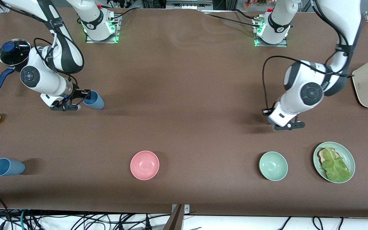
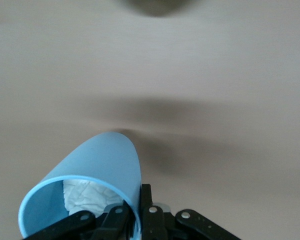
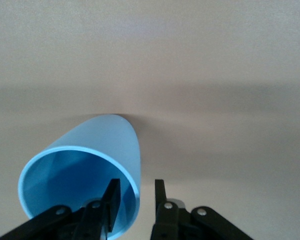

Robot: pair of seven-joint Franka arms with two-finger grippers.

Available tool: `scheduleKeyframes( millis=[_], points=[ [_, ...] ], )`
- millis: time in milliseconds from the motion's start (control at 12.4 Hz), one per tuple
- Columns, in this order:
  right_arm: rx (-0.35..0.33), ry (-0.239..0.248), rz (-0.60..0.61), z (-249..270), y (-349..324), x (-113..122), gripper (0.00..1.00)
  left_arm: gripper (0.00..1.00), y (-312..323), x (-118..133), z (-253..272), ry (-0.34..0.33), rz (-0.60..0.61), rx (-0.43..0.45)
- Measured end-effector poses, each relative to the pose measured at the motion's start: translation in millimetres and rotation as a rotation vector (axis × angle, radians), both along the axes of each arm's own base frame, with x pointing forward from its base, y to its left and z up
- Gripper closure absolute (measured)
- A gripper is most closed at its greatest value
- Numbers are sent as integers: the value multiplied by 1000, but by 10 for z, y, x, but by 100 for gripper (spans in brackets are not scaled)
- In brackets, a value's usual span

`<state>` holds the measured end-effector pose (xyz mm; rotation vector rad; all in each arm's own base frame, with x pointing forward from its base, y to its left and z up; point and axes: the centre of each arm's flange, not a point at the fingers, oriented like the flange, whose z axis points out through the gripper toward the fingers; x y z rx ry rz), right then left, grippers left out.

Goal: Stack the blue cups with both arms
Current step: 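Carry the tissue cup to mid-table with the left gripper and set it down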

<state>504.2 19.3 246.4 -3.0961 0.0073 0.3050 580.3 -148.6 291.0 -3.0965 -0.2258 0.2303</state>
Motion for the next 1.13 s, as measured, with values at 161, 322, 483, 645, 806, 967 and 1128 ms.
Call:
scheduleKeyframes(
  millis=[161, 322, 483, 645, 806, 967, 1128],
  points=[
    [0, 0, 0, 0, -1, 0, 68, 98, -601, -56, 78, -8, 35, -15],
    [0, 0, 0, 0, -2, 0, 70, 98, -1226, -167, 163, -16, 66, -36],
    [0, 0, 0, -1, -1, 0, 73, 98, -1775, -285, 226, -32, 97, -40],
    [0, 0, 0, -1, -1, 0, 77, 98, -2161, -372, 216, -40, 119, -42],
    [0, 0, 0, -2, -1, 0, 83, 98, -2367, -410, 131, -35, 131, -39],
    [0, 0, 0, -3, -1, -1, 86, 98, -2390, -382, 44, -25, 142, -37],
    [0, 1, 0, -5, -1, -1, 92, 98, -2390, -367, 15, -3, 169, -57]
  ],
)
